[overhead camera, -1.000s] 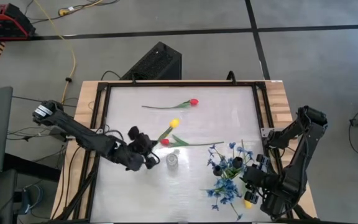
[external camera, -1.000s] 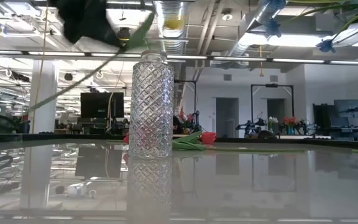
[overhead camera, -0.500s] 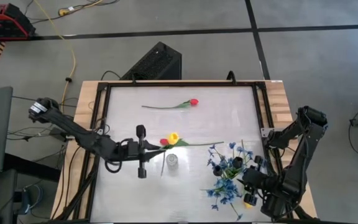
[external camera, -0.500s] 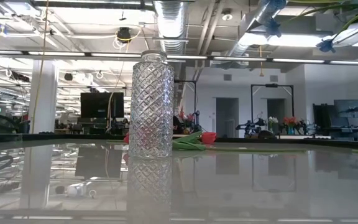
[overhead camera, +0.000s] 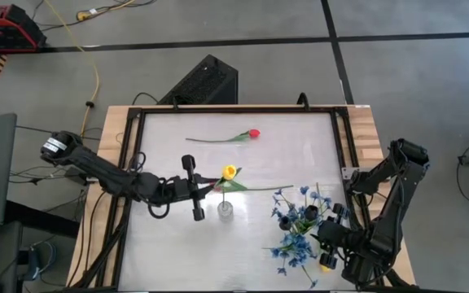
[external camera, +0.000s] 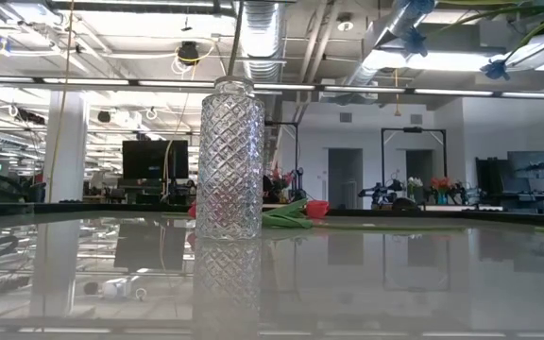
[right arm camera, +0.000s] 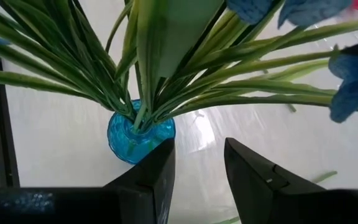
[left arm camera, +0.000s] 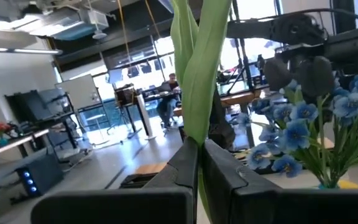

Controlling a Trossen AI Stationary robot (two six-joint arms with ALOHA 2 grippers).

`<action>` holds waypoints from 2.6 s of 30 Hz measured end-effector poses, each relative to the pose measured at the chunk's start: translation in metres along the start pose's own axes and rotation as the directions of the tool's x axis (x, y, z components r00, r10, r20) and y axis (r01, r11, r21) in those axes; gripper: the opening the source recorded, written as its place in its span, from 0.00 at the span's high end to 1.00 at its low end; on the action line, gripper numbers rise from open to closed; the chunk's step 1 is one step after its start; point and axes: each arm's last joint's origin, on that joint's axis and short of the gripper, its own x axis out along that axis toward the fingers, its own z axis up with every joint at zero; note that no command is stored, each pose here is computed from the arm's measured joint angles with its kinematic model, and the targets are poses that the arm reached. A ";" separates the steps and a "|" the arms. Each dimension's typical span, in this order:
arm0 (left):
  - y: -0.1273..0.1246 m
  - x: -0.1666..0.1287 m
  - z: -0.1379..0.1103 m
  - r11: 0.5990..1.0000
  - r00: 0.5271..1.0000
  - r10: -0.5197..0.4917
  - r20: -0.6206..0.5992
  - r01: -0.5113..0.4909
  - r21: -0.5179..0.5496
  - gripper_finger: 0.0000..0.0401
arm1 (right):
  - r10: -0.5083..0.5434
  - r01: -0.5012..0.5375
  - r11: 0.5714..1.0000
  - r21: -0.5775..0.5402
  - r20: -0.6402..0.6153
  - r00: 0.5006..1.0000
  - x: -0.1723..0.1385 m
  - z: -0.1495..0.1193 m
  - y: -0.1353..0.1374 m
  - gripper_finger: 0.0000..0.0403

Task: Sort flowers into vase by color
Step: Put the left yellow flower into transparent vase, then put the yellow flower into the transparent vase

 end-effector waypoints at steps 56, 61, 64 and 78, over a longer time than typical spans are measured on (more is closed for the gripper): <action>-0.022 -0.021 -0.033 0.992 0.931 -0.124 -0.343 0.106 -0.070 0.64 | -0.075 -0.103 0.941 -0.321 -0.497 0.864 0.032 -0.043 -0.015 0.59; -0.010 -0.033 -0.023 0.976 0.903 -0.196 -0.381 0.142 -0.165 0.62 | -0.056 -0.276 0.783 -0.557 -0.505 0.861 0.046 -0.050 -0.016 0.59; -0.005 -0.039 -0.021 0.969 0.888 -0.211 -0.408 0.137 -0.204 0.62 | -0.032 -0.376 0.626 -0.683 -0.504 0.863 0.052 -0.052 -0.015 0.59; -0.004 -0.042 -0.025 0.965 0.862 -0.221 -0.455 0.125 -0.231 0.62 | -0.141 -0.502 0.214 -0.838 -0.535 0.833 0.081 -0.061 -0.036 0.59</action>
